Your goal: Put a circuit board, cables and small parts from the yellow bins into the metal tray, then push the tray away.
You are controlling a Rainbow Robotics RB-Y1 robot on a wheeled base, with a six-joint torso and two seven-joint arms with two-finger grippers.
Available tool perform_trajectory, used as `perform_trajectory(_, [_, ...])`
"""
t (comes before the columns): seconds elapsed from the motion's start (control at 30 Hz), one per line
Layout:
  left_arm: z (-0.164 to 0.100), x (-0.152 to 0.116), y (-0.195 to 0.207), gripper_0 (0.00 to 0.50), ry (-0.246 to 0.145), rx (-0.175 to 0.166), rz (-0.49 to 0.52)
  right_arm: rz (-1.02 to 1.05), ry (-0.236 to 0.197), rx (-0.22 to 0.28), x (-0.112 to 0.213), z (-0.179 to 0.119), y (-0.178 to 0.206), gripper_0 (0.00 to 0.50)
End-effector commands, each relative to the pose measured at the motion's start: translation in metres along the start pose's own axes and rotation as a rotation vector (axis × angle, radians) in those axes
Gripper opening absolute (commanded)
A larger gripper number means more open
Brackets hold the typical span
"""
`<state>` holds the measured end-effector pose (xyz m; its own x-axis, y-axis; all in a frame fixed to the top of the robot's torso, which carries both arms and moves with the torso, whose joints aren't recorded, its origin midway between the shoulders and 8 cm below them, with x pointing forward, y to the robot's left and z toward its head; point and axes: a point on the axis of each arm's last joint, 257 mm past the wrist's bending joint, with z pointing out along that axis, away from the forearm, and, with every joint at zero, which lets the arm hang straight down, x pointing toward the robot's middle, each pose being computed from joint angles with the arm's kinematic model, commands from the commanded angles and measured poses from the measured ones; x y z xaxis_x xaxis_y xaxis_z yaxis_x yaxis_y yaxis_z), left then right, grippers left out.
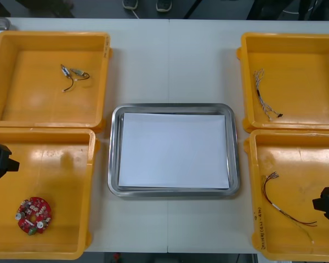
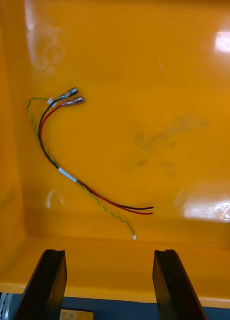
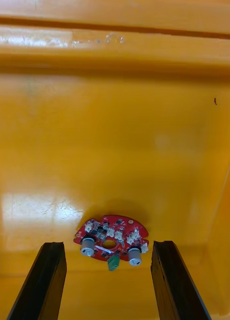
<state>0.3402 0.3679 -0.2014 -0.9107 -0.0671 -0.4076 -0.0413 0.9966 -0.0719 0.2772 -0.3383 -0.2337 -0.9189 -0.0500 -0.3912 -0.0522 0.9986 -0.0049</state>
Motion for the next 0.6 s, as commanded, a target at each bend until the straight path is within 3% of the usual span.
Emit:
perform_trajectory(0.03, [0.001,0.015,0.01,0.5,-0.017,-0.009,0.108,-0.106,0.006,-0.037,0.009,0.005,0.023,0.5])
perform_trajectory(0.23, [0.01,0.032,0.015,0.5,-0.018,-0.002,0.115,-0.238,-0.03,-0.029,-0.001,0.01,0.028,0.5])
perform_trajectory(0.43, [0.018,0.048,0.021,0.5,-0.016,-0.001,0.115,-0.366,-0.036,-0.036,0.0,0.019,0.028,0.5])
perform_trajectory(0.6, [0.024,0.062,0.03,0.5,-0.006,-0.015,0.113,-0.452,-0.062,-0.038,-0.006,0.032,0.029,0.5])
